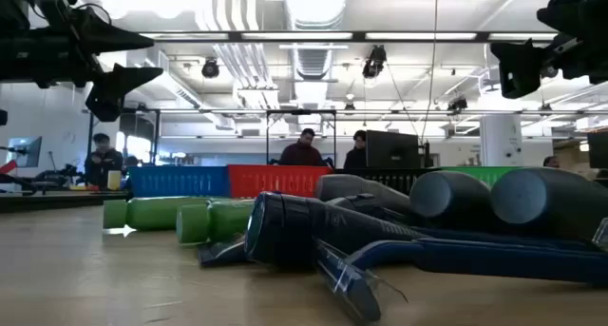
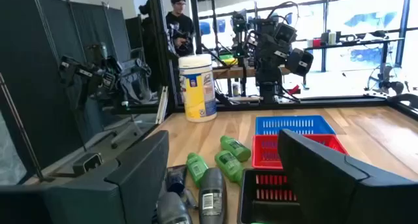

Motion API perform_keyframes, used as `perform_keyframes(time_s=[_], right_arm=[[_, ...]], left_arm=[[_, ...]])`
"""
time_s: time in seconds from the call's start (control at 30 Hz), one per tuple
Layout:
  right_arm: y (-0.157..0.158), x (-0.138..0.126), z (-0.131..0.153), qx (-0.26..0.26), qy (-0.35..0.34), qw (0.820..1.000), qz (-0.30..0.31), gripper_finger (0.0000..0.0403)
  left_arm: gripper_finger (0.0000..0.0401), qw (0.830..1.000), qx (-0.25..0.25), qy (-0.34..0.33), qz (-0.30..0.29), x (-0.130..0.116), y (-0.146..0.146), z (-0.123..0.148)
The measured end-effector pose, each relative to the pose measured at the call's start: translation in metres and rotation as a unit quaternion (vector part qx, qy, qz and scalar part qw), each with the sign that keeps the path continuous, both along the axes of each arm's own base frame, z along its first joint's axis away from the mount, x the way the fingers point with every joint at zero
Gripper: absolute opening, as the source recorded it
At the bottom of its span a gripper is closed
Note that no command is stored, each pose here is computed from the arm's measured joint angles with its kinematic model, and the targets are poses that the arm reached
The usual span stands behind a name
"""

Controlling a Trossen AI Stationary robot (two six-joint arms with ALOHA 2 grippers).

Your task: Pick & Place Travel size toiletries

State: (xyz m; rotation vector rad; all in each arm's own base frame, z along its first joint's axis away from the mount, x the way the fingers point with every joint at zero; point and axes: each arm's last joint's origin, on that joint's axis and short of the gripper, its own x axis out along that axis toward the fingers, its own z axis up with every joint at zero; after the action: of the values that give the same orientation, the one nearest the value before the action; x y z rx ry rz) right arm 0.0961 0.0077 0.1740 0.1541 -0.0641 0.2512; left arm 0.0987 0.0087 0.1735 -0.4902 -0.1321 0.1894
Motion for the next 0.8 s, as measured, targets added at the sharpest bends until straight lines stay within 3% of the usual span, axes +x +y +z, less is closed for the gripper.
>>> perform_keyframes(time_s=[0.8], right_arm=[[0.0, 0.0, 0.0, 0.0, 0.0, 1.0, 0.0, 0.0358]], left_arm=[[0.0234, 1.0, 0.0, 0.0, 0.0, 0.0, 0.0, 0.0]])
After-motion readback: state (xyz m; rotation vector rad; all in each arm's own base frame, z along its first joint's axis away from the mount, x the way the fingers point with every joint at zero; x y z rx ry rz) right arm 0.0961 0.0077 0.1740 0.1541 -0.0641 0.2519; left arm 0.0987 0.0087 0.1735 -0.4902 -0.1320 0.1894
